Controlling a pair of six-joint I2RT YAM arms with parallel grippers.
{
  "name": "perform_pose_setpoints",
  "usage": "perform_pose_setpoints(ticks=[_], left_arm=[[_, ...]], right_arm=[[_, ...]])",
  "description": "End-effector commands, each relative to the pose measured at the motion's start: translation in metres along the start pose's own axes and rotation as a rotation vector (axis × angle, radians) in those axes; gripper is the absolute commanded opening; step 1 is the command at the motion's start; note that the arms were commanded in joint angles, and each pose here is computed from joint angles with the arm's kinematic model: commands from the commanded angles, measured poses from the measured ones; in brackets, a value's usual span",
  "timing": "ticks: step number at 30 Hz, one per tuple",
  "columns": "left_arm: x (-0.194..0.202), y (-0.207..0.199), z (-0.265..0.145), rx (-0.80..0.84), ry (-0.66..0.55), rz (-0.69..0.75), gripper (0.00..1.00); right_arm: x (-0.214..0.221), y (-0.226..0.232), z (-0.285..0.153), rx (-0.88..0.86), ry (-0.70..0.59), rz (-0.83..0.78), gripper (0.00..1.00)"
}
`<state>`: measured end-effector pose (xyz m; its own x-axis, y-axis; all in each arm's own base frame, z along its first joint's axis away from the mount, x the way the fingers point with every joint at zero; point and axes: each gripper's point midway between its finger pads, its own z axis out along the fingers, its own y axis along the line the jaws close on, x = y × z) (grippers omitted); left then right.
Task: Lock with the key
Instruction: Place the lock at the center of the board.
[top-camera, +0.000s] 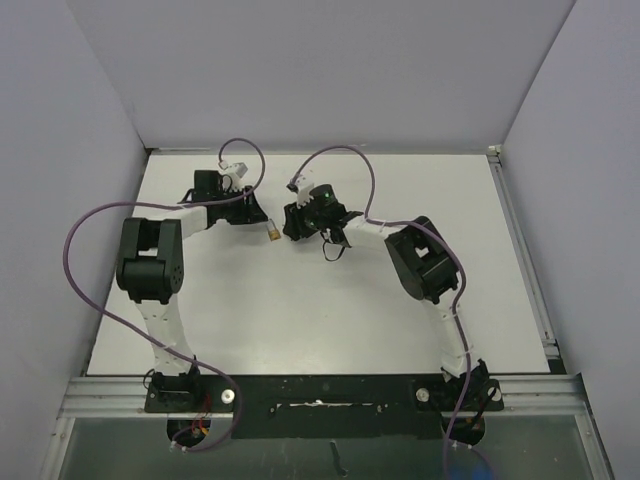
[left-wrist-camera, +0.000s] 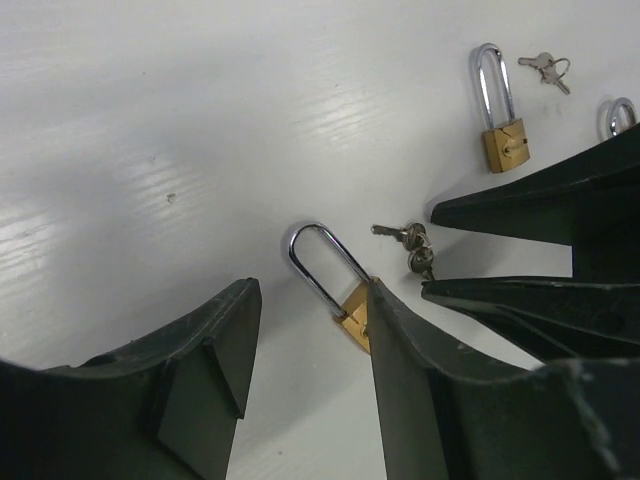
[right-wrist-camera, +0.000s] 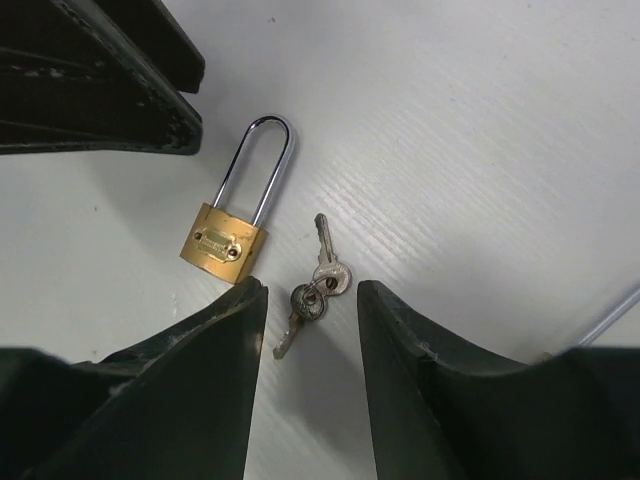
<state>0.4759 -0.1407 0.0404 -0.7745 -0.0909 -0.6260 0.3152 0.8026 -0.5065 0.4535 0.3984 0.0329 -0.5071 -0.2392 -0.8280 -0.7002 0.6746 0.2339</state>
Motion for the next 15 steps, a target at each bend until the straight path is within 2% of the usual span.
perform_pose_setpoints(ticks=[1, 3, 4, 5, 6, 10, 15], left_arm=[[-0.066, -0.035, -0.049, 0.004, -0.206, 0.115, 0.46], [-0.068, -0.039, -0.059, -0.004, -0.223, 0.129, 0.49], [-0.069, -0.043, -0.065, -0.006, -0.232, 0.137, 0.63], [-0.066, -0.045, -0.069, -0.010, -0.234, 0.141, 0.93], [-0.066, -0.047, -0.075, -0.016, -0.242, 0.147, 0.97], [-0.059, -0.050, -0.097, -0.067, -0.271, 0.174, 0.98], [-0.046, -0.048, -0.128, -0.173, -0.273, 0.221, 0.98]], right_arm=[[-0.074, 0.023, -0.038, -0.018, -0.163, -0.079, 0.43], [-0.088, 0.028, -0.051, -0.018, -0.197, -0.092, 0.43], [-0.095, 0.030, -0.060, -0.016, -0.214, -0.100, 0.43], [-0.101, 0.030, -0.068, -0.007, -0.232, -0.108, 0.43], [-0.106, 0.030, -0.078, 0.005, -0.246, -0.113, 0.43], [-0.114, 0.014, -0.119, 0.059, -0.303, -0.098, 0.51], [-0.110, -0.045, -0.189, 0.186, -0.407, 0.028, 0.77]])
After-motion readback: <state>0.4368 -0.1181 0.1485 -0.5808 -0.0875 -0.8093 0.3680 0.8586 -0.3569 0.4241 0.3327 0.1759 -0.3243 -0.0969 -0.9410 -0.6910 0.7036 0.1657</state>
